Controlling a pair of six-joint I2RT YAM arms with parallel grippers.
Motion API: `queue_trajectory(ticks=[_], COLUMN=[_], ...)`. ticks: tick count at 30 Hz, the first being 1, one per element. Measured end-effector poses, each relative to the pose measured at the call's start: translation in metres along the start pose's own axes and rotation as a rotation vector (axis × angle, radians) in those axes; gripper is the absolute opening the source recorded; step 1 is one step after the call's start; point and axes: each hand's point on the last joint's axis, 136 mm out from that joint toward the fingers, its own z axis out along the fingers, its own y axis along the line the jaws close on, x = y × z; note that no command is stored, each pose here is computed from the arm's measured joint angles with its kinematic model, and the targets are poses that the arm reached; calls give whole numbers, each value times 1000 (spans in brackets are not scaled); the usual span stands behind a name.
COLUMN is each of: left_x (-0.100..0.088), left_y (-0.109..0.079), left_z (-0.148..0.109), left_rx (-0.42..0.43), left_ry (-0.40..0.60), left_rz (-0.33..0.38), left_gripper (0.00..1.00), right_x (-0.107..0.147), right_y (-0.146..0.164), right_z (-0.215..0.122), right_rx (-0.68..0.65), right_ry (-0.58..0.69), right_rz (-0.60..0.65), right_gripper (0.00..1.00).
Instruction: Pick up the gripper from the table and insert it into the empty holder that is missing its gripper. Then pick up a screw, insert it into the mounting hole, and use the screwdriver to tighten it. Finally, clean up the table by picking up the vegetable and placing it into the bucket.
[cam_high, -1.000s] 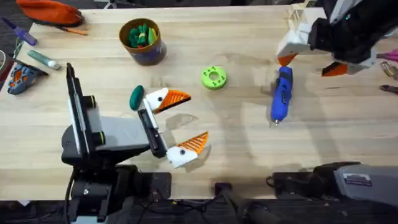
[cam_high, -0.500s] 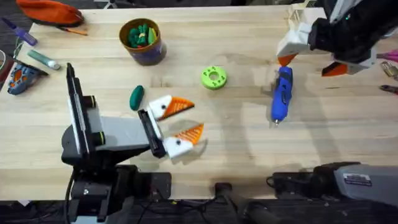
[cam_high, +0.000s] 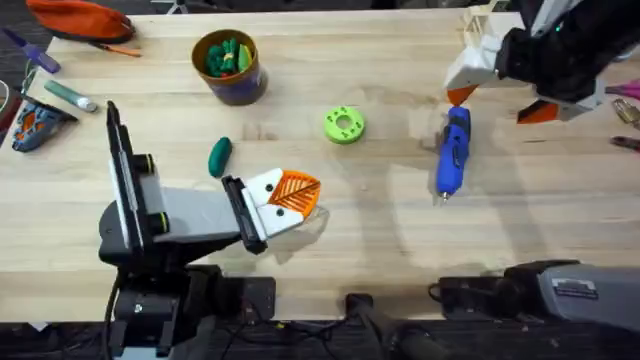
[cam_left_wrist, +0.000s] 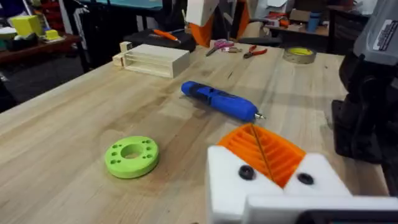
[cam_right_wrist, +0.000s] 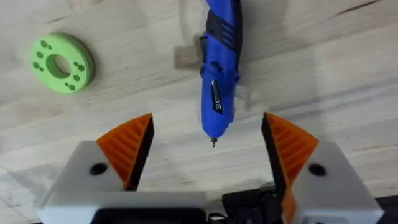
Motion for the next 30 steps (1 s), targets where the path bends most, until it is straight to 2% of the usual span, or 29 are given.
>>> queue_trajectory(ticks=[9,17,23,30], left_x=[0,0,0,0], left_y=[-1,-1,-1,-1], left_z=[0,0,0,0], left_rx=[7,8,8,8], left_ry=[-1,0,0,0], left_rz=[0,-1,-1,-1], left_gripper=[14,13,13,13], right_x=[-6,2,-6,-11], right_y=[3,-4,-14,-18], right_z=[7,41,63,99], right_rx=[-12,10,47,109], right_ry=[-22,15,61,125], right_rz=[32,49,89,68], right_gripper=[992,992,992,992])
